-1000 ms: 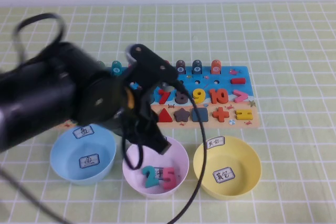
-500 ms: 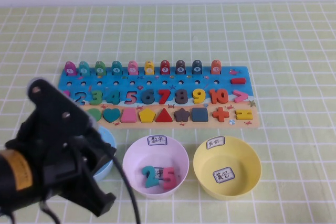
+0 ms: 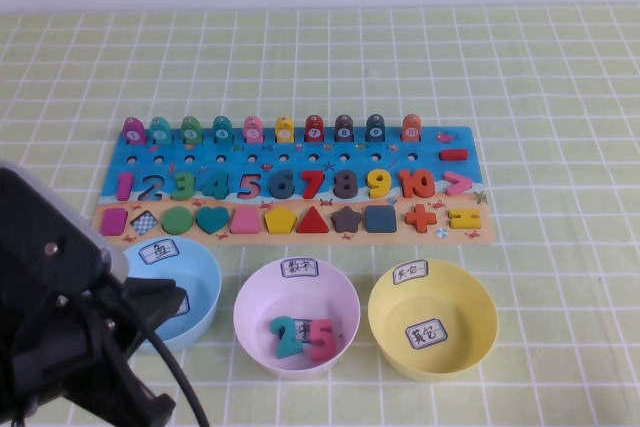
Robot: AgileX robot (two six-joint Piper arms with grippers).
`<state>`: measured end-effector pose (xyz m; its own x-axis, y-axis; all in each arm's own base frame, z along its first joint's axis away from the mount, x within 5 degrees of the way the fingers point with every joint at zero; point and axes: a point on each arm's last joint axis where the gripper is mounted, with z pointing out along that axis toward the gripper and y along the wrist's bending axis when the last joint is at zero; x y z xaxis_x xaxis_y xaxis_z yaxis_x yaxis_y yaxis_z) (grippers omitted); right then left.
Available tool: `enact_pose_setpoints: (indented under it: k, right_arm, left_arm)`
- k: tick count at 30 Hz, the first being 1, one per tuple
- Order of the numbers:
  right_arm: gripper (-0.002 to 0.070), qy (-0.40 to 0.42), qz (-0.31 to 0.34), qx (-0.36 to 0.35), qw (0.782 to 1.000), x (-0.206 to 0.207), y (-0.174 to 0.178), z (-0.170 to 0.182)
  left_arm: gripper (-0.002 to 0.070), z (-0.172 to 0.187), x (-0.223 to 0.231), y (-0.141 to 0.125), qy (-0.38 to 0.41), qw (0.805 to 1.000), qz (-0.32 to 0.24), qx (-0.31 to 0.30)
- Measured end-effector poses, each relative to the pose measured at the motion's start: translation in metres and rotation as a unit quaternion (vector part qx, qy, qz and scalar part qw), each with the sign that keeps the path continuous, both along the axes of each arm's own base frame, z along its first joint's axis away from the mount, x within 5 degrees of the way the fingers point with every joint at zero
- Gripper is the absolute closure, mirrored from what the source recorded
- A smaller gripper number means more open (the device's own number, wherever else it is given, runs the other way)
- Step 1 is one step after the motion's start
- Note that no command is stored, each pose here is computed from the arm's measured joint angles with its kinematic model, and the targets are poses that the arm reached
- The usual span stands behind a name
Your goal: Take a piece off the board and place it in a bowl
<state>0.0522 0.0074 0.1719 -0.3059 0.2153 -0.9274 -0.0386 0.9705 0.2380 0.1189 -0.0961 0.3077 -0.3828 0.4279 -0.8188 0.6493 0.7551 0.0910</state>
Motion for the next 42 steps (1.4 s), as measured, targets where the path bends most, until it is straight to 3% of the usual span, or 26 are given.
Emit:
enact_pose_setpoints:
  k: [9, 13, 20, 29, 42]
  right_arm:
    - [0.0694, 0.0, 0.0, 0.0, 1.0, 0.0, 0.0, 0.0]
    - [0.0694, 0.0, 0.0, 0.0, 1.0, 0.0, 0.0, 0.0]
    - [0.0694, 0.0, 0.0, 0.0, 1.0, 0.0, 0.0, 0.0]
    - [0.0694, 0.0, 0.0, 0.0, 1.0, 0.0, 0.0, 0.0]
    - [0.0694, 0.0, 0.0, 0.0, 1.0, 0.0, 0.0, 0.0]
  left_arm:
    - [0.0676, -0.002, 0.001, 0.001, -0.008, 1.0, -0.001, 0.012]
    - [0.0676, -0.003, 0.002, 0.004, -0.054, 0.998, -0.008, 0.03]
    - [0.0677, -0.016, -0.014, 0.02, -0.133, 0.991, -0.011, -0.011]
    - [0.0677, -0.066, -0.037, 0.061, -0.221, 0.966, 0.105, -0.086]
    - [0.0677, -0.089, -0.058, 0.086, -0.266, 0.933, 0.222, -0.099]
